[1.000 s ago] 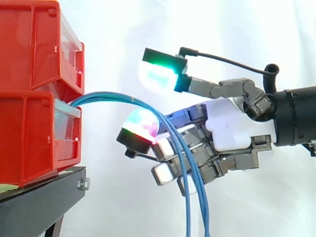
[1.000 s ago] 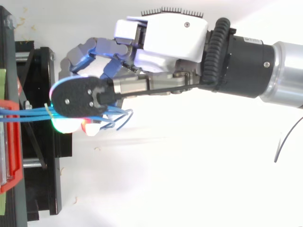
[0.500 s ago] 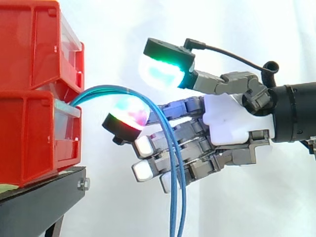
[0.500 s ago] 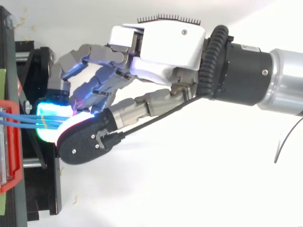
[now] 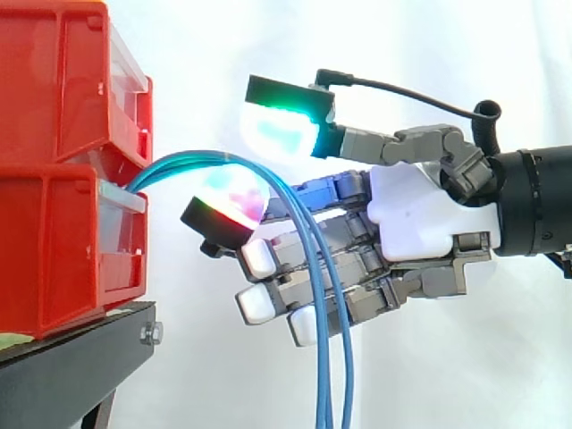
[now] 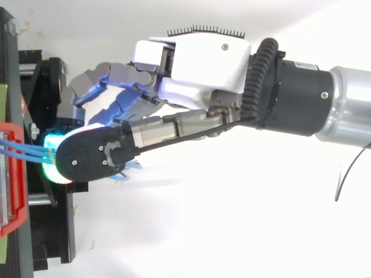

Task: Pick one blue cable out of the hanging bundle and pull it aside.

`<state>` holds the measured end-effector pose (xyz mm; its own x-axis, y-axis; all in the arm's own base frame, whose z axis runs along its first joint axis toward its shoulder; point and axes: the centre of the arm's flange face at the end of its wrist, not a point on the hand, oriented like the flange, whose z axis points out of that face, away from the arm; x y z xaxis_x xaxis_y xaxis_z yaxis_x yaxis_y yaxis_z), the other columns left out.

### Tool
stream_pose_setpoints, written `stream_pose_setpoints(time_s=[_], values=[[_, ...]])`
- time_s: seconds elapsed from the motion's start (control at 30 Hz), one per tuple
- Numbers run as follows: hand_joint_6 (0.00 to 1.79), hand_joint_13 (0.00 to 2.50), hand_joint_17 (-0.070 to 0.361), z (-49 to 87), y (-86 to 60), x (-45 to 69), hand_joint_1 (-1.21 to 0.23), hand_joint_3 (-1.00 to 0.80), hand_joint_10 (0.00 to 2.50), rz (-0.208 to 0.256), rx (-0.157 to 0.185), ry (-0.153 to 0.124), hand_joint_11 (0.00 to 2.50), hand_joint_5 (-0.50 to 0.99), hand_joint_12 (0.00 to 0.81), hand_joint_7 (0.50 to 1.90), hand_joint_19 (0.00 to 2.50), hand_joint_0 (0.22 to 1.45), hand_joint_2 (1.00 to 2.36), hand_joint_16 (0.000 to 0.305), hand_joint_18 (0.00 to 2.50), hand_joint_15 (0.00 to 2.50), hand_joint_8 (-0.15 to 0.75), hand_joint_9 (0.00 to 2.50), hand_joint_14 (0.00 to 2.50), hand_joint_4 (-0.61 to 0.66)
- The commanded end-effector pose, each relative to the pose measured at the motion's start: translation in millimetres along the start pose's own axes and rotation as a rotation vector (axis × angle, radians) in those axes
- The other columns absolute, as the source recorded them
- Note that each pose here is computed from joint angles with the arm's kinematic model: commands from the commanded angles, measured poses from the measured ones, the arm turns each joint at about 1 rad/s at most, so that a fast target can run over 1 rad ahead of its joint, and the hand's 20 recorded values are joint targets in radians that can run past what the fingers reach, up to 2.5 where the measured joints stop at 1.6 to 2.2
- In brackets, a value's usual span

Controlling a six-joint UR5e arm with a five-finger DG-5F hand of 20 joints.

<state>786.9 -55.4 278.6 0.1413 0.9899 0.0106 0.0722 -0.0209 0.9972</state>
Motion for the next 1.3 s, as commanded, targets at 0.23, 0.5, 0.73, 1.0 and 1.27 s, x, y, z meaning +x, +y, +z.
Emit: stream_pose_setpoints(time_s=[0.23,0.5,0.73,1.0,1.27], values=[[0.86,0.78,0.118,-0.4,0.1,1.7,-0.69,-0.29,0.02,0.0,0.002,0.002,0.78,-0.19,0.361,1.0,0.58,0.6,1.01,0.052,0.74,0.58,0.308,0.83,0.02,0.05],[0.92,0.79,0.113,-0.1,-1.0,1.7,-0.8,-0.16,0.02,-0.001,0.004,0.002,0.77,-0.21,0.353,1.1,0.52,0.71,1.02,0.05,0.81,0.54,0.293,0.84,0.02,-0.13],[0.92,0.83,0.108,0.4,3.0,0.7,-0.85,-0.5,0.01,0.001,-0.002,0.001,0.77,-0.2,0.342,1.18,0.48,0.85,1.0,0.048,0.86,0.52,0.284,0.91,0.02,-0.15],[0.94,0.92,0.1,-1.1,8.8,-2.0,-0.9,-0.5,0.02,-0.004,0.025,0.008,0.81,-0.14,0.32,1.49,0.46,0.76,1.0,0.045,0.96,0.54,0.269,1.07,0.02,-0.23],[0.94,0.96,0.094,-4.2,7.8,-2.9,-0.93,-0.5,0.02,-0.014,0.062,0.017,0.76,-0.1,0.306,1.31,0.49,0.67,1.0,0.042,0.97,0.55,0.229,1.13,0.02,-0.28]])
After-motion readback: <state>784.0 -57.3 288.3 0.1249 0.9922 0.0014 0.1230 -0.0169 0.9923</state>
